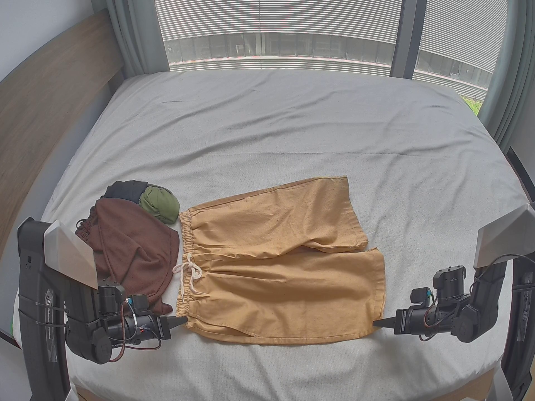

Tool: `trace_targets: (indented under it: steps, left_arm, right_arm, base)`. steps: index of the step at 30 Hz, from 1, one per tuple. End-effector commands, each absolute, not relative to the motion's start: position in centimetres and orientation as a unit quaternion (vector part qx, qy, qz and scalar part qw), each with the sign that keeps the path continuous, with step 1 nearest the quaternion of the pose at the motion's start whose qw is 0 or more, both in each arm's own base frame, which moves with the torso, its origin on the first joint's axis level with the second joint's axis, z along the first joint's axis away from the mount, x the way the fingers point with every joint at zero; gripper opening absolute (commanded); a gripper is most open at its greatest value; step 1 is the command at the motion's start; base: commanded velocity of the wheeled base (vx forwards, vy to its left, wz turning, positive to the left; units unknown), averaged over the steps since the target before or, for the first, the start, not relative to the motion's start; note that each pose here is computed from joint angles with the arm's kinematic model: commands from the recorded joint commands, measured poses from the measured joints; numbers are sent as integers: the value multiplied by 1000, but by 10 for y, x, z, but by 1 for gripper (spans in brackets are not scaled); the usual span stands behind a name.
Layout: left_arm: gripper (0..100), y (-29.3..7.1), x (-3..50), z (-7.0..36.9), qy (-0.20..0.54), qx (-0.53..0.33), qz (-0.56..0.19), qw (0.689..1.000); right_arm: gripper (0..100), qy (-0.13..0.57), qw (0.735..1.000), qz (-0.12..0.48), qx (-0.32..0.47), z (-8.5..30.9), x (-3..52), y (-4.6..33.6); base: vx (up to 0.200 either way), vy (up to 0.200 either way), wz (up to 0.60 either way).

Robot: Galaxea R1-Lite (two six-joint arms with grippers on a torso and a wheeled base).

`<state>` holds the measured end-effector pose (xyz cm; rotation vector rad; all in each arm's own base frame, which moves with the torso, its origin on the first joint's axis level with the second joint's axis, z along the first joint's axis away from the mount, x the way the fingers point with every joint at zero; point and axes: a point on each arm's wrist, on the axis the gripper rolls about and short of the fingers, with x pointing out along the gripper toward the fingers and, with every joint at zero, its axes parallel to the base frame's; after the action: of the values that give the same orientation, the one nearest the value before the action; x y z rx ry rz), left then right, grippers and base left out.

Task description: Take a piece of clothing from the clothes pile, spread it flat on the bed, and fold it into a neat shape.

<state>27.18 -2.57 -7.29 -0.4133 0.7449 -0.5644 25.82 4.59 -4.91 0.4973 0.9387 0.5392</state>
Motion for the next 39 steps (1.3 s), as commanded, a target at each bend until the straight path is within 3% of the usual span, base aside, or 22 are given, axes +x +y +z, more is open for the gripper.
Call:
trace_targets:
  steps: [1,9,29,39]
  left_arm:
    - [0,-26,268,-66,355,-200,-275,871]
    - [0,-25,244,-29,346,-226,-317,854]
    - [0,-25,220,-36,385,-207,-322,840]
    - [0,-29,239,-34,345,-185,-340,855]
  right_arm:
    - [0,437,830,256,233,-40,254,45]
    - [0,440,828,259,231,-18,243,46]
    - [0,469,820,259,203,-15,228,39]
    - [0,403,851,272,199,0,255,39]
  base:
    - [0,0,0]
    - [0,0,0]
    - [0,0,0]
    - [0,0,0]
